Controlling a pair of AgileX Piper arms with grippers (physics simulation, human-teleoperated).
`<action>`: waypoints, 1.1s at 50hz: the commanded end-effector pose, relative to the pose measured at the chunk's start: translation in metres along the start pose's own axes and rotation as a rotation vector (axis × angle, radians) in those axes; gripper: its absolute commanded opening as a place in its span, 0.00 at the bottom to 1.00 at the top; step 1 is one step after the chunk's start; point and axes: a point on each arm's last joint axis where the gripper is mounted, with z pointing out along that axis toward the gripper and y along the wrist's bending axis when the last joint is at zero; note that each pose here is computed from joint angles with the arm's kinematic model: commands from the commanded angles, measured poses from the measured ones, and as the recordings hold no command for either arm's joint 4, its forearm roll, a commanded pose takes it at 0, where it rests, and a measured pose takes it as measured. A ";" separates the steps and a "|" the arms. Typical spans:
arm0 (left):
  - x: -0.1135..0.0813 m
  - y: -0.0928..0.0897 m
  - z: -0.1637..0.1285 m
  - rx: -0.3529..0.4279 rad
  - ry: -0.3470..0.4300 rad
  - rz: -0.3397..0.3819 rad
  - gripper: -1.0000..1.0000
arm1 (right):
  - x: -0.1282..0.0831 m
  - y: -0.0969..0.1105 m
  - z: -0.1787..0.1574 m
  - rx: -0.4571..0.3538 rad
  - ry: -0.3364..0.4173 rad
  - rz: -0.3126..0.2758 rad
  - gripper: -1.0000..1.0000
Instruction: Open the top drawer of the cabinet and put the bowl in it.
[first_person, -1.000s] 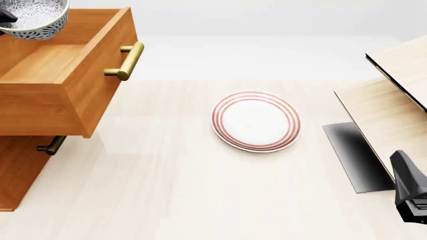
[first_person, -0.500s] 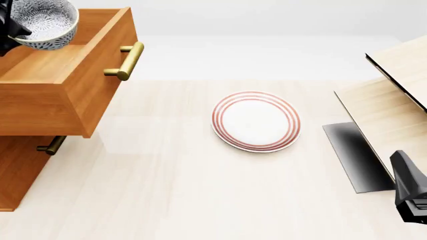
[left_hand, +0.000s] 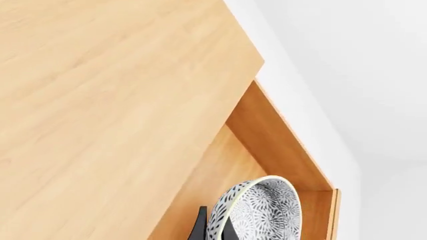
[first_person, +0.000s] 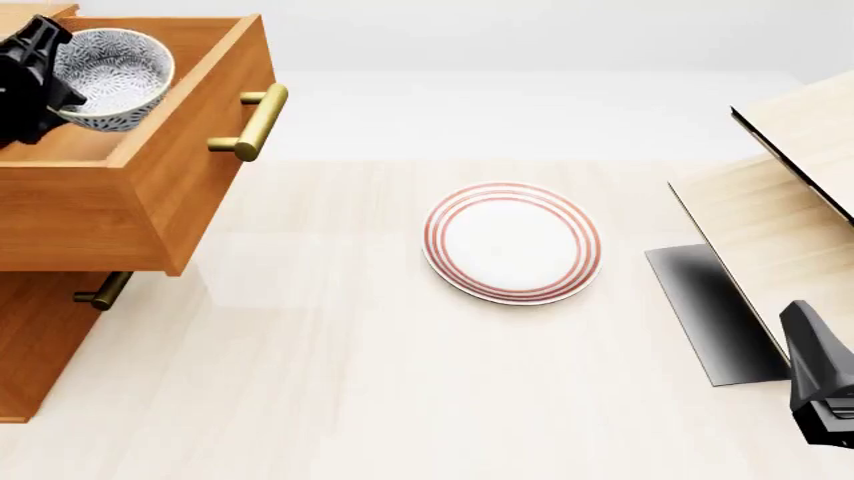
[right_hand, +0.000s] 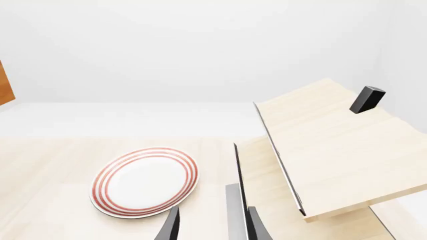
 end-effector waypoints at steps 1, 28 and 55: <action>0.006 0.002 0.010 0.004 0.009 -0.007 0.00 | 0.000 0.000 0.000 0.001 -0.001 -0.001 1.00; 0.005 -0.001 0.007 0.017 0.005 0.003 1.00 | 0.000 0.000 0.000 0.001 -0.001 -0.001 1.00; -0.001 -0.009 -0.022 0.025 0.003 0.031 1.00 | 0.000 0.000 0.000 0.001 -0.001 -0.001 1.00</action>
